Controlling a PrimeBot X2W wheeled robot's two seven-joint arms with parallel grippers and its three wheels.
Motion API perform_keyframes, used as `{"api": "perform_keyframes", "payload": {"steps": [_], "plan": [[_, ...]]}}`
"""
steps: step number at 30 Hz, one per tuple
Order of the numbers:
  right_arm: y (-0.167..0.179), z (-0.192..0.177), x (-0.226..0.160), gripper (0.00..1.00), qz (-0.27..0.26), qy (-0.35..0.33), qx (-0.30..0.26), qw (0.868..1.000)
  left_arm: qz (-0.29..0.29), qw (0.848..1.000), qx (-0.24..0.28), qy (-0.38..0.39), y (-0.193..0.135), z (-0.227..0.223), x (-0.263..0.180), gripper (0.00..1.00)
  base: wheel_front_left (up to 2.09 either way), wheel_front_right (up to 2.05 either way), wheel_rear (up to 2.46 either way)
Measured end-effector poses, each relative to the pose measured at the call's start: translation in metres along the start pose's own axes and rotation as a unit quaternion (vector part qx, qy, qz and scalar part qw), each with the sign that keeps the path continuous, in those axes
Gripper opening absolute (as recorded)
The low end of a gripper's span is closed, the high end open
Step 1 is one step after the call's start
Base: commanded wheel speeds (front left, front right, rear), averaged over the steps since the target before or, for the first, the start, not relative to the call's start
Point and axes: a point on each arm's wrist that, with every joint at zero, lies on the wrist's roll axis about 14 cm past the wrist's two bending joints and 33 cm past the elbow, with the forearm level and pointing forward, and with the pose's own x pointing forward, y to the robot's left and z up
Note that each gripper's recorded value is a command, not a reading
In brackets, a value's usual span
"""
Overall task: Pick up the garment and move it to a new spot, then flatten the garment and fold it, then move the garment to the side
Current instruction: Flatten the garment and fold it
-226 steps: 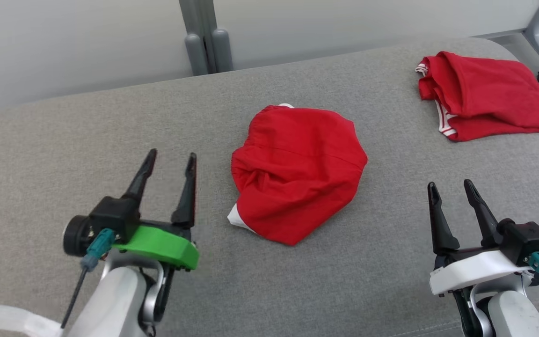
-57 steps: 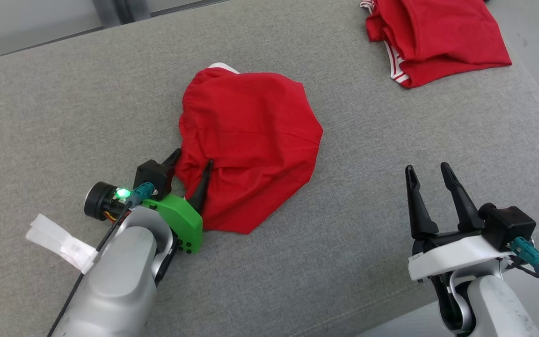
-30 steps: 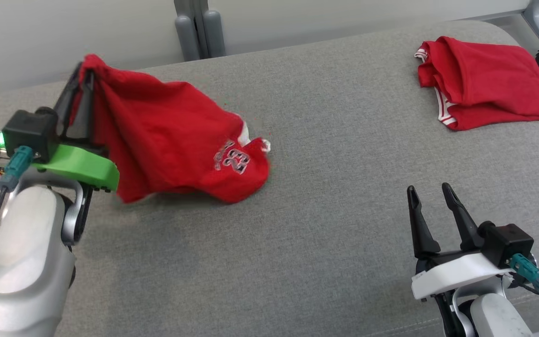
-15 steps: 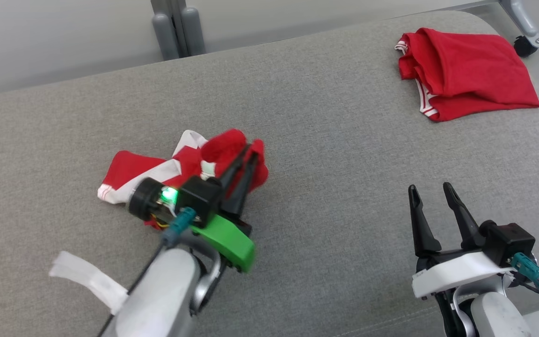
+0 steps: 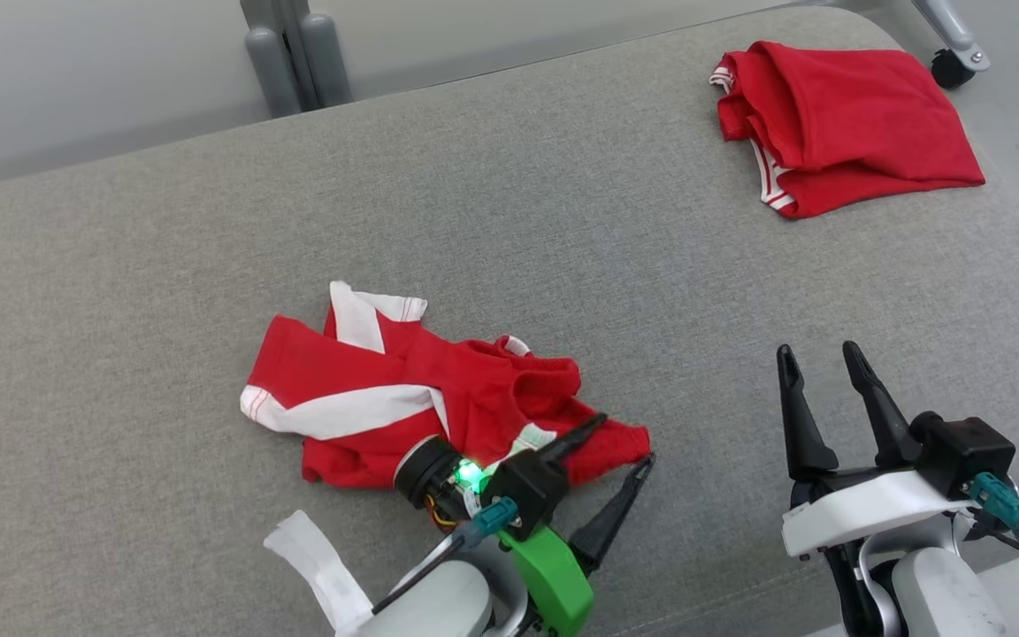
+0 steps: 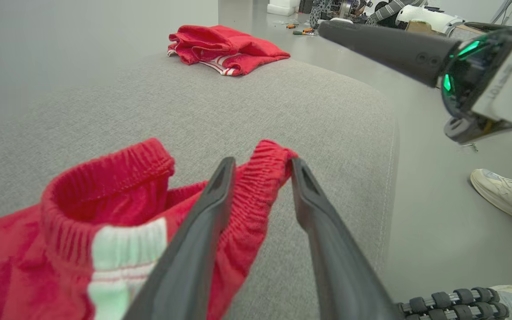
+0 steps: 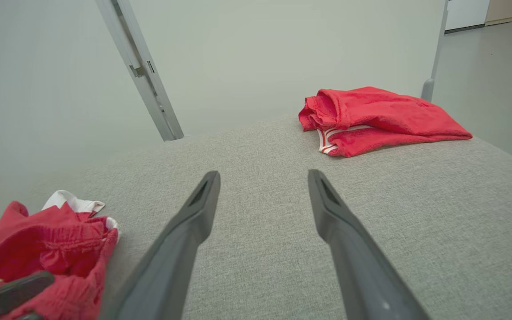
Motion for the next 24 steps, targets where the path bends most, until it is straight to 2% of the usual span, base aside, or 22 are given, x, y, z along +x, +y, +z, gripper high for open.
{"api": "perform_keyframes", "payload": {"steps": [7,12,19,24], "plan": [[0.008,0.0,-0.002,1.0,0.011,-0.001,0.005,1.0,0.033,0.998,0.013,-0.06,0.01,0.044,0.003,1.0,0.0,0.0,0.0],[0.021,-0.001,-0.001,1.0,0.034,-0.001,0.006,0.999,0.098,0.991,0.021,-0.088,0.039,0.065,-0.01,1.0,0.0,0.0,0.0],[0.04,-0.001,-0.001,1.0,0.069,-0.001,0.002,0.998,0.246,0.96,0.043,-0.124,0.11,0.085,-0.08,1.0,0.0,0.0,0.0],[0.051,0.0,0.0,1.0,0.089,-0.002,0.0,0.996,0.351,0.924,0.057,-0.141,0.148,0.09,-0.147,1.0,0.0,0.0,0.0]]}}
